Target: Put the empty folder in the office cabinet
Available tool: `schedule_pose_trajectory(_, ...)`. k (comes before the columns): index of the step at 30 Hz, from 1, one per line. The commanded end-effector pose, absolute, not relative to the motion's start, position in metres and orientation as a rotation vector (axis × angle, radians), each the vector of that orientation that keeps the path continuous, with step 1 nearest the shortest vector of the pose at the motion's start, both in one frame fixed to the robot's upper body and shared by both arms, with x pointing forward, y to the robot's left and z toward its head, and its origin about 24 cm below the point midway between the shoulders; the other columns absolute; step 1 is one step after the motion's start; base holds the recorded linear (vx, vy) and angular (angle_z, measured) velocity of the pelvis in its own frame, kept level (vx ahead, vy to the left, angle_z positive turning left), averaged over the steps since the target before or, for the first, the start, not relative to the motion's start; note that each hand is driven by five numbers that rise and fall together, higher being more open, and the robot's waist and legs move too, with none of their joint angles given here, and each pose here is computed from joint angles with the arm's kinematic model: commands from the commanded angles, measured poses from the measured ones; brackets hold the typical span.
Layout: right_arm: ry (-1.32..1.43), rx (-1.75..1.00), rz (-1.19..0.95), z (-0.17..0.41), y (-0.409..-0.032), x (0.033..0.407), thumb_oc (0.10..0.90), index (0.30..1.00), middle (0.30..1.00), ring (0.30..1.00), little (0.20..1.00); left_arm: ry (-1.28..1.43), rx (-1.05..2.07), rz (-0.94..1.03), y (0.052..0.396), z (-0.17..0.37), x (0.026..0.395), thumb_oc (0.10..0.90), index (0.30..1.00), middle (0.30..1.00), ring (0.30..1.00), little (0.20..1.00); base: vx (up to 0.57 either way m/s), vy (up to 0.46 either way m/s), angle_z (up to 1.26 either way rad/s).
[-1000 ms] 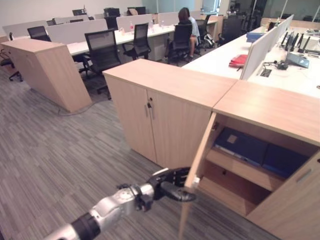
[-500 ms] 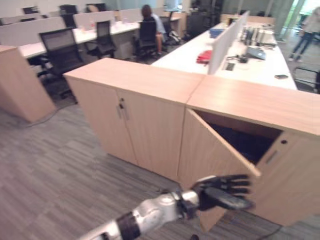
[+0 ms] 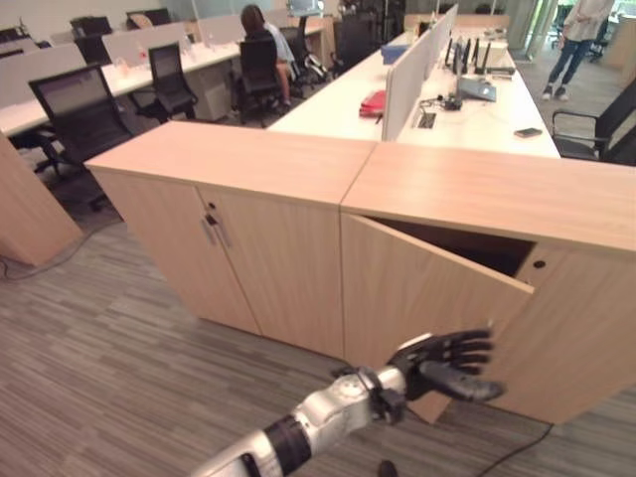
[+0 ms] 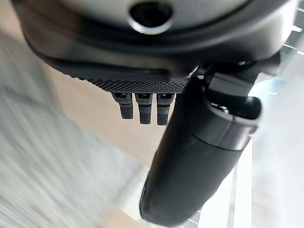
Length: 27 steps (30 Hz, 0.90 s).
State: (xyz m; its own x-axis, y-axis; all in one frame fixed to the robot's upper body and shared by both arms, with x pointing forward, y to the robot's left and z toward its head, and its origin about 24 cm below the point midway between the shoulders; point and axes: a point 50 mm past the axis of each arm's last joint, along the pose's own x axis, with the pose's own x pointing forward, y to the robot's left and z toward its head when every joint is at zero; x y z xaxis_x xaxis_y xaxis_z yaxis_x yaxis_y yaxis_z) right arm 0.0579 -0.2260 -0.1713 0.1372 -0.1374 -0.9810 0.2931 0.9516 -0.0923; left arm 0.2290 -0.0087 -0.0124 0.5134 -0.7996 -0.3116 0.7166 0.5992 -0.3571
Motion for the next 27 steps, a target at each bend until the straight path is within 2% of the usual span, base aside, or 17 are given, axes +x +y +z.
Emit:
schedule_pose_trajectory(1, 1.39, 0.197, -0.266, -0.173, -0.206, 0.07, 0.8, 0.9, 0.9, 0.9, 0.9, 0.24, -0.219, -1.05, -0.029, 0.025, 0.246, 0.8, 0.9, 0.9, 0.9, 0.9, 0.0, 0.0, 0.0)
schedule_pose_trajectory(7, 1.407, 0.203, -0.256, -0.173, -0.21, 0.062, 0.8, 0.9, 0.9, 0.9, 0.9, 0.372, -0.061, -0.964, 0.009, -0.024, 0.24, 0.8, 0.9, 0.9, 0.9, 0.9, 0.0, 0.0, -0.02)
schedule_pose_trajectory(10, 1.406, 0.215, -0.263, -0.174, -0.211, 0.059, 0.8, 0.9, 0.9, 0.9, 0.9, 0.633, 0.004, -0.748, 0.058, -0.086, 0.214, 0.8, 0.9, 0.9, 0.9, 0.9, 0.0, -0.008, -0.02)
schedule_pose_trajectory(11, 1.404, 0.227, -0.266, -0.174, -0.21, 0.058, 0.8, 0.9, 0.9, 0.9, 0.9, 0.831, 0.147, -0.604, 0.099, -0.126, 0.185, 0.8, 0.9, 0.9, 0.9, 0.9, -0.01, -0.028, -0.1)
schedule_pose_trajectory(12, 1.406, 0.233, -0.264, -0.174, -0.209, 0.056, 0.8, 0.9, 0.9, 0.9, 0.9, 0.968, 0.192, -0.491, 0.126, -0.145, 0.163, 0.8, 0.9, 0.9, 0.9, 0.9, 0.0, -0.034, -0.14)
schedule_pose_trajectory(13, 1.406, 0.23, -0.26, -0.174, -0.211, 0.052, 0.8, 0.9, 0.9, 0.9, 0.9, 1.153, 0.236, -0.297, 0.172, -0.162, 0.125, 0.8, 0.9, 0.9, 0.9, 0.9, 0.0, -0.023, -0.11)
schedule_pose_trajectory(14, 1.405, 0.23, -0.259, -0.174, -0.211, 0.052, 0.8, 0.9, 0.9, 0.9, 0.9, 1.152, 0.236, -0.297, 0.172, -0.162, 0.126, 0.8, 0.9, 0.9, 0.9, 0.9, 0.03, -0.023, -0.1)
schedule_pose_trajectory(15, 1.396, 0.226, -0.27, -0.174, -0.216, 0.049, 0.8, 0.9, 0.9, 0.9, 0.9, 1.263, 0.224, -0.159, 0.205, -0.168, 0.093, 0.8, 0.9, 0.9, 0.9, 0.9, 0.03, -0.014, 0.24)
schedule_pose_trajectory(17, 1.389, 0.234, -0.291, -0.173, -0.222, 0.045, 0.8, 0.9, 0.9, 0.9, 0.9, 1.297, 0.163, -0.022, 0.23, -0.167, 0.074, 0.8, 0.9, 0.9, 0.9, 0.9, 0.03, -0.002, 0.16)
schedule_pose_trajectory(18, 1.388, 0.24, -0.316, -0.172, -0.229, 0.04, 0.8, 0.9, 0.9, 0.9, 0.9, 1.335, 0.132, 0.156, 0.265, -0.161, 0.049, 0.8, 0.9, 0.9, 0.9, 0.9, 0.01, 0.01, -0.07)
schedule_pose_trajectory(19, 1.388, 0.24, -0.316, -0.172, -0.229, 0.04, 0.8, 0.9, 0.9, 0.9, 0.9, 1.335, 0.132, 0.157, 0.265, -0.161, 0.049, 0.8, 0.9, 0.9, 0.9, 0.9, 0.01, 0.014, 0.06)
schedule_pose_trajectory(20, 1.398, 0.246, -0.333, -0.172, -0.232, 0.035, 0.8, 0.9, 0.9, 0.9, 0.9, 1.361, 0.083, 0.265, 0.277, -0.159, 0.033, 0.8, 0.9, 0.9, 0.9, 0.9, 0.01, 0.004, 0.04)
schedule_pose_trajectory(22, 1.397, 0.252, -0.345, -0.172, -0.233, 0.034, 0.8, 0.9, 0.9, 0.9, 0.9, 1.368, 0.042, 0.319, 0.28, -0.158, 0.026, 0.8, 0.9, 0.9, 0.9, 0.9, 0.0, 0.002, 0.08)
schedule_pose_trajectory(27, 1.403, 0.267, -0.364, -0.172, -0.234, 0.03, 0.8, 0.9, 0.9, 0.9, 0.9, 1.4, -0.094, 0.407, 0.266, -0.164, 0.007, 0.8, 0.9, 0.9, 0.9, 0.9, 0.0, 0.0, 0.01)
